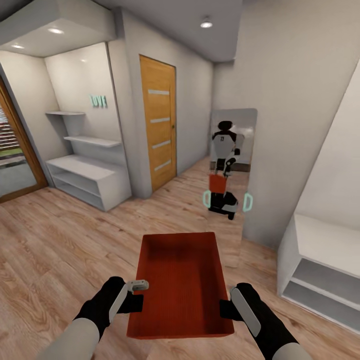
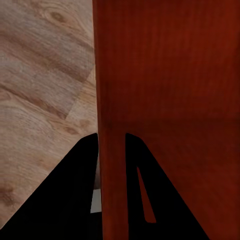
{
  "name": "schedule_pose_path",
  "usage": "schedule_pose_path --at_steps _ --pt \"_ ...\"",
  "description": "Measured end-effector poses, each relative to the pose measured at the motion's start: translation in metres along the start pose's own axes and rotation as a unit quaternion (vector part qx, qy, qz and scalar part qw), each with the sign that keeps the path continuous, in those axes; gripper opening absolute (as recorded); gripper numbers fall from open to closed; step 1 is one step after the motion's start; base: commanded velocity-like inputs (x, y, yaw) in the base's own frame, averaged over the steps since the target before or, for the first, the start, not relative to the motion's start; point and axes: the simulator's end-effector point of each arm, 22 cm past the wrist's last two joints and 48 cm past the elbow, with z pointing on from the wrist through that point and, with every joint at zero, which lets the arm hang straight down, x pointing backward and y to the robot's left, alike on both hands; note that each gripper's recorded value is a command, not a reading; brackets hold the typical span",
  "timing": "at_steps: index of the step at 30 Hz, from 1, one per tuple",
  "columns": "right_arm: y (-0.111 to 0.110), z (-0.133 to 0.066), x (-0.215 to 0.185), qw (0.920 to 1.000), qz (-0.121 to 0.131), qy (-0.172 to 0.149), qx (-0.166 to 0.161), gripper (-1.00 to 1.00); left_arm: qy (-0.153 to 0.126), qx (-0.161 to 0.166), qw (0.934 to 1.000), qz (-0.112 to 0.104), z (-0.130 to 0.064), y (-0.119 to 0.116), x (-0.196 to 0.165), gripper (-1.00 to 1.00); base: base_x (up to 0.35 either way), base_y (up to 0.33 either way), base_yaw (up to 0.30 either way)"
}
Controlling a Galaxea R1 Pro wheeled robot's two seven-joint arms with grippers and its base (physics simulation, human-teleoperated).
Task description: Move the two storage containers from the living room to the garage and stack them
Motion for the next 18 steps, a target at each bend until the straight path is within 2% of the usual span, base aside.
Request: schedule_pose_path --at_steps 18 --pt "0.0000 0.0000 0.0000 1.0000 0.000 0.000 0.000 -1.00 0.000 0.000 1.0000 0.000 0.0000 0.0000 0.0000 -1.00 0.291 0.237 0.000"
